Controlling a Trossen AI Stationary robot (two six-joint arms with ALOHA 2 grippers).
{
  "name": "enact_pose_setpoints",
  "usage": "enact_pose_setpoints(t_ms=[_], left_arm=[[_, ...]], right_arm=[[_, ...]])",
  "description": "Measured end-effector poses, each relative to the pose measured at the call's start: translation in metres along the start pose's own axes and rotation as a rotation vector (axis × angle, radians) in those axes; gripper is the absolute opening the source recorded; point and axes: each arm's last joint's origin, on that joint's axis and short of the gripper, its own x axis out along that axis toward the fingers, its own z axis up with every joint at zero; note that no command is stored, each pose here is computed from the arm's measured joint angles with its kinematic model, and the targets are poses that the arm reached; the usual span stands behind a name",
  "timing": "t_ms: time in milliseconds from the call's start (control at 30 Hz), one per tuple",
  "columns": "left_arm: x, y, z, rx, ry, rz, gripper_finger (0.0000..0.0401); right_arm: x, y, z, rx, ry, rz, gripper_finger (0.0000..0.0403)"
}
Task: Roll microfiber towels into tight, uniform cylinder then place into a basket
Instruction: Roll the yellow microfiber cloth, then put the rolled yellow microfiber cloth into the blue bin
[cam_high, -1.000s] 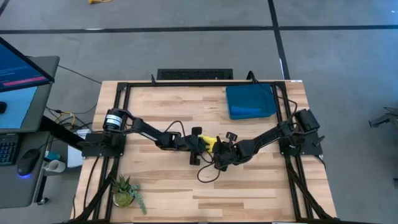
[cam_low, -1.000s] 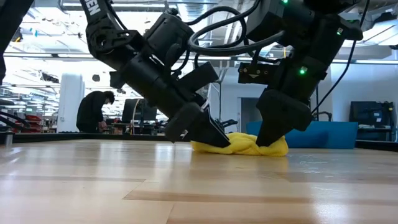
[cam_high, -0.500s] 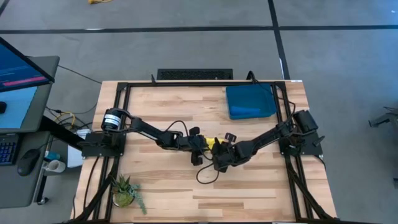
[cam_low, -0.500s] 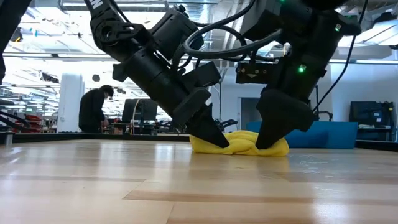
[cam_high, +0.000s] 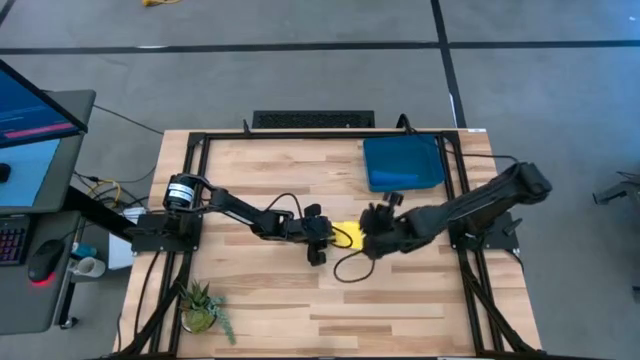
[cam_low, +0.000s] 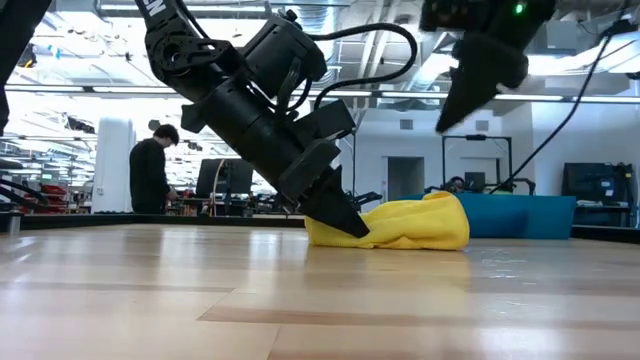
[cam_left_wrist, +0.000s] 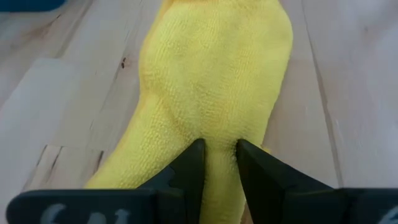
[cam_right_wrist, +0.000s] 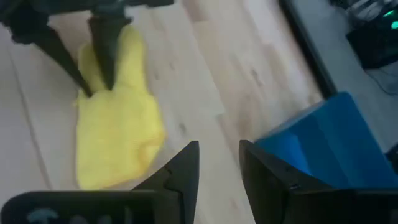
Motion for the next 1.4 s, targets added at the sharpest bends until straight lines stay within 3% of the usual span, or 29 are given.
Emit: enact_pose_setpoints(t_ms=[133, 267, 400, 600, 700, 867, 1133, 1400], left_arm=[[0.000, 0.000, 0.000, -0.009, -0.002, 0.000, 0.0091], [0.000, 0.000, 0.000, -0.010, -0.002, 0.000, 0.0091], [0.000, 0.000, 0.000, -0.009, -0.003, 0.000, 0.0091], [0.000, -0.001, 0.000, 0.015, -0.008, 0.000, 0.0091], [0.000, -0.001, 0.000, 0.017, -0.007, 0.000, 0.0091], [0.000, -0.001, 0.000, 0.017, -0.006, 0.001, 0.0091], [0.000, -0.001, 0.000, 0.018, -0.006, 0.001, 0.0091], [0.000, -0.001, 0.000, 0.050, -0.008, 0.027, 0.0091]], right_arm=[[-0.009, -0.023, -0.006, 0.078, -0.100, 0.009, 0.0131], [0.007, -0.032, -0.009, 0.172, -0.205, 0.137, 0.0127], [0.028, -0.031, -0.007, 0.131, -0.273, 0.249, 0.0139], [0.069, -0.023, 0.002, 0.072, -0.252, 0.360, 0.0195], [0.092, -0.019, 0.003, 0.022, -0.215, 0.359, 0.0220], [0.120, -0.013, 0.007, 0.015, -0.129, 0.402, 0.0234], [0.144, -0.014, 0.013, 0.071, 0.070, 0.511, 0.0216], [0.154, -0.020, 0.016, 0.178, 0.150, 0.745, 0.0145]])
